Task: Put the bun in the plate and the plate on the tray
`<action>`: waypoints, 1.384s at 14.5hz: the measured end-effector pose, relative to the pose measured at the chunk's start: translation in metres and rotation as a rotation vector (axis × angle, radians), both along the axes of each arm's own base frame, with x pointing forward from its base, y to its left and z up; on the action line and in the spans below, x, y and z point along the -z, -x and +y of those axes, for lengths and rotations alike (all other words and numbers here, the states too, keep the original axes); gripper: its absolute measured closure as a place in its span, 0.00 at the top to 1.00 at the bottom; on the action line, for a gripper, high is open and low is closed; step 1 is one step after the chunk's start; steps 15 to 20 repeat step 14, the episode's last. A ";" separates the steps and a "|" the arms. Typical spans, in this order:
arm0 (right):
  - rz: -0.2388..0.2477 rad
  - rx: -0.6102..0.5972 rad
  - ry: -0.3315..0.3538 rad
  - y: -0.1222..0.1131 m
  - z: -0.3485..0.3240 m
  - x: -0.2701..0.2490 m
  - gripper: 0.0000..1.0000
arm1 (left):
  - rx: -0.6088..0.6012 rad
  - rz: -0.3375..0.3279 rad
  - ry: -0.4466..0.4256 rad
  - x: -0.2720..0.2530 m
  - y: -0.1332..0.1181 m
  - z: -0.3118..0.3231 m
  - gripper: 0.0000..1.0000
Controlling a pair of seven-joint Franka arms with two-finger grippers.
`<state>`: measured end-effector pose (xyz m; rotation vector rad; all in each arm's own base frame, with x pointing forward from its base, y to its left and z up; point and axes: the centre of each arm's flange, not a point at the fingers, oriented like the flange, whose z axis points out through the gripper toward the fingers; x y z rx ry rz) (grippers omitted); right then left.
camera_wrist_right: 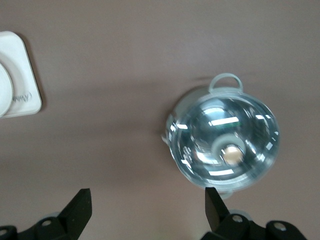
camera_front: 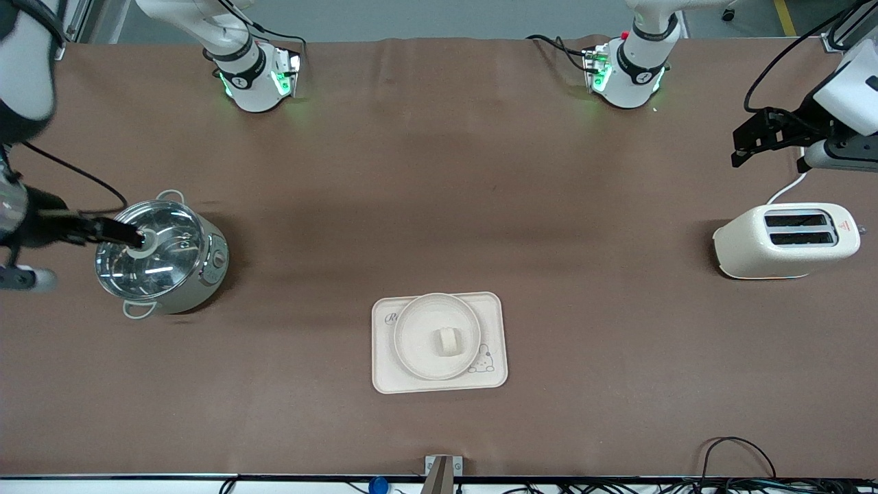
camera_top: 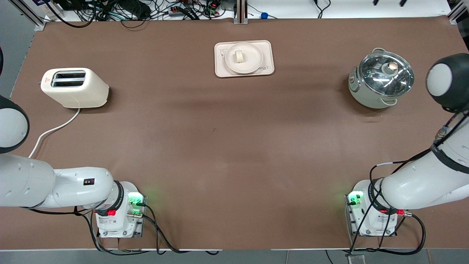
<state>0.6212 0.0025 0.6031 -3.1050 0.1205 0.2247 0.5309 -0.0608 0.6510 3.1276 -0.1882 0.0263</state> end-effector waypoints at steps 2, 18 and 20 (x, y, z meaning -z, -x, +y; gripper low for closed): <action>-0.007 0.008 0.021 0.024 -0.020 -0.028 1.00 | 0.000 -0.001 0.000 0.000 0.000 0.000 1.00; -0.129 -0.007 0.050 0.101 -0.036 -0.057 1.00 | -0.003 -0.009 0.001 -0.007 0.001 0.001 1.00; -0.129 -0.007 0.050 0.101 -0.036 -0.057 1.00 | -0.003 -0.009 0.001 -0.007 0.001 0.001 1.00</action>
